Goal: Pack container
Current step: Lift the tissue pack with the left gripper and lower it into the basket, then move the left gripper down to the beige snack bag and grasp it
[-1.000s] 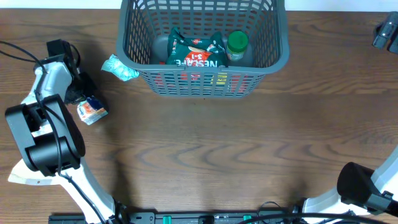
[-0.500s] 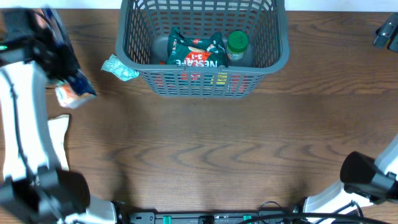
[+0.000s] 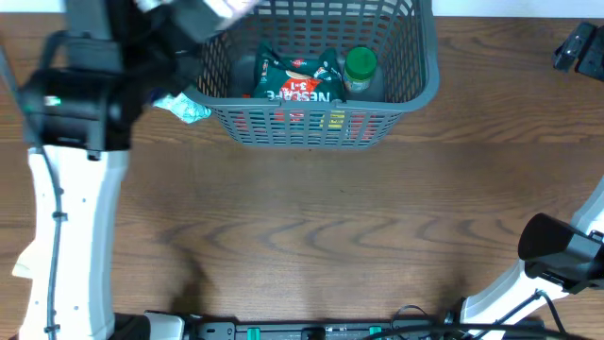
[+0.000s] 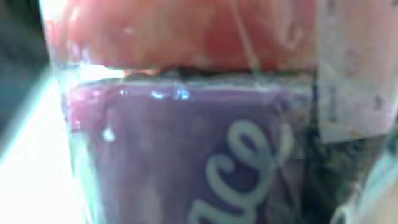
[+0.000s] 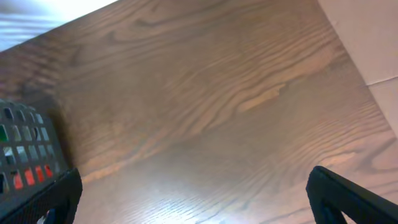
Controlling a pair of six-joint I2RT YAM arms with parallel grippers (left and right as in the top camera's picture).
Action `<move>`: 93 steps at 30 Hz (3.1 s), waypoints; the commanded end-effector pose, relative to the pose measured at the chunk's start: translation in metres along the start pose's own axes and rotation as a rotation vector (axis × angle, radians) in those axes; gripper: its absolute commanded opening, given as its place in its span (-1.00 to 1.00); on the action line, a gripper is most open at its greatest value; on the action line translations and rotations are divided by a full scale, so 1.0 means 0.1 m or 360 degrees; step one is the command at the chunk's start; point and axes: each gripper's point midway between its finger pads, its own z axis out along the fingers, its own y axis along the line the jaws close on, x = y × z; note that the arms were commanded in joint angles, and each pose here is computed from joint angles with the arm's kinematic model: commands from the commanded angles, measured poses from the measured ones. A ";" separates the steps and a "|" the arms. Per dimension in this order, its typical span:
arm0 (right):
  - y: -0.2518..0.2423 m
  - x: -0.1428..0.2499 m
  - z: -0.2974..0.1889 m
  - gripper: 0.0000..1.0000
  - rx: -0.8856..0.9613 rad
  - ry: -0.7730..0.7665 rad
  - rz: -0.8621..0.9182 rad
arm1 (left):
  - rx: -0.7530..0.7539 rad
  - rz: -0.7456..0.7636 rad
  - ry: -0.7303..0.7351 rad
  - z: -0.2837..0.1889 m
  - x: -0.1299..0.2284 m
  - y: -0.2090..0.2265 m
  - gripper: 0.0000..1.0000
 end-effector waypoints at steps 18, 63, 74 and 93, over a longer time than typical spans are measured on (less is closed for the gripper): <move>0.08 0.09 0.01 0.98 -0.0095 0.0064 -0.0009 | 0.0451 0.0499 -0.0125 1.90 -0.12 -0.99 -0.89; 0.14 0.15 0.00 0.98 -0.0139 0.0103 -0.0036 | -0.0702 -0.1549 0.0998 -1.43 1.71 0.03 0.97; 0.14 0.12 0.01 0.98 -0.0139 0.0086 -0.0036 | -0.0770 -0.1932 0.1131 -2.01 2.24 -0.70 0.97; 0.14 0.11 0.01 0.98 -0.0140 0.0080 -0.0037 | -0.0441 -0.1952 0.1537 -1.10 4.02 -0.62 0.97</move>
